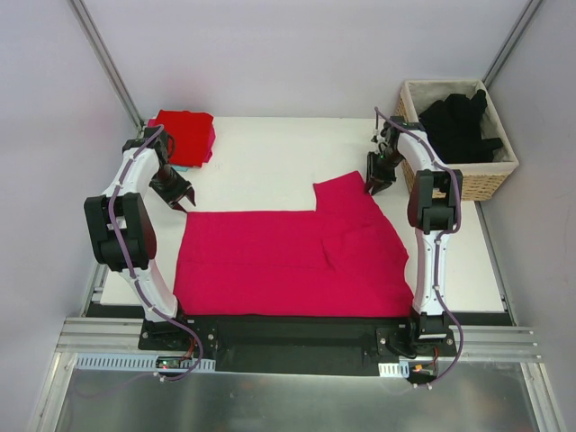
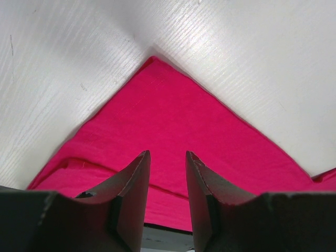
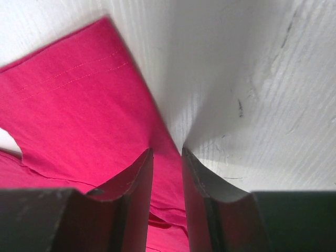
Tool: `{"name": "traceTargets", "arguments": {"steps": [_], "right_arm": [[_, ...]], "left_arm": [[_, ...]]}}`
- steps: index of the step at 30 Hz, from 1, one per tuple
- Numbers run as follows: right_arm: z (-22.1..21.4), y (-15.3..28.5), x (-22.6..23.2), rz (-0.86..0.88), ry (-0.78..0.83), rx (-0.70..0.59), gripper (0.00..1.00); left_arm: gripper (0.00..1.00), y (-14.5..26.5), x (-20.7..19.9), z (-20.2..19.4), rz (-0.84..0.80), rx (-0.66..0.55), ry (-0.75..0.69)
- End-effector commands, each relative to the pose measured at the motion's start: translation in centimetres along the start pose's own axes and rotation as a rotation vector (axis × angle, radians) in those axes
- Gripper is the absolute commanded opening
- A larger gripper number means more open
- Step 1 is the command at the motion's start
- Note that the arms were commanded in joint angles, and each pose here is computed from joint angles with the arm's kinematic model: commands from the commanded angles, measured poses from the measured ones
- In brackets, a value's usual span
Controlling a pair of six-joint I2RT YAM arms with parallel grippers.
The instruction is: Fold and stack the t-shirts
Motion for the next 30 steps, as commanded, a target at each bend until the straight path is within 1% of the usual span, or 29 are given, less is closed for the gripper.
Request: {"name": "traceTargets", "arguments": {"steps": [1,9,10,12,13,16,18,20,21,23,24,27,30], "right_arm": [[-0.5,0.5,1.4,0.007,0.028,0.041,0.31],[-1.0,0.8,1.4,0.000,0.027,0.055,0.30],[-0.9,0.8,1.4,-0.001,0.024,0.054,0.29],[-0.8,0.7,1.3,-0.003,0.021,0.055,0.23],[-0.8,0.6,1.3,-0.008,0.021,0.055,0.17],[-0.8,0.6,1.2,-0.017,0.023,0.055,0.08],[-0.8,0.6,1.2,-0.020,0.023,0.056,0.05],[-0.8,0.7,1.1,-0.021,0.023,0.055,0.05],[-0.8,0.6,1.1,-0.023,0.022,0.058,0.05],[-0.8,0.6,1.1,-0.021,0.023,0.056,0.05],[-0.8,0.6,1.1,-0.020,0.023,0.056,0.04],[-0.9,0.8,1.1,-0.026,0.026,0.056,0.04],[-1.0,1.0,1.0,-0.031,0.026,0.054,0.04]], "left_arm": [[0.33,1.5,-0.4,-0.4,-0.029,0.000,0.016],[0.33,1.5,-0.3,-0.6,-0.021,-0.001,0.018],[0.33,1.3,-0.2,-0.6,-0.017,0.003,0.020],[0.33,1.4,-0.3,-0.6,-0.021,0.003,0.018],[0.33,1.2,-0.3,-0.5,-0.017,0.005,0.019],[0.33,1.1,-0.3,-0.5,-0.018,0.008,0.019],[0.32,0.9,-0.3,-0.6,-0.002,0.020,0.027],[0.30,0.4,0.0,-0.6,0.030,0.032,0.047],[0.29,-0.1,0.5,-0.8,0.077,0.058,0.058],[0.26,-0.6,0.8,-0.7,0.135,0.068,0.078],[0.26,-1.5,1.0,-0.7,0.171,0.098,0.083],[0.26,-2.5,0.8,-0.6,0.187,0.127,0.080],[0.28,-3.0,0.2,0.3,0.156,0.107,0.053]]}}
Point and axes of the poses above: each gripper's point midway between its finger pads, its own y axis back along the fingers, its own x axis along the line the jaws close on, z = x × y, the point moved 7 cm from there along y, back along the fingers, and after that the axes turned 5 degrees about y, right-handed, at the moved point
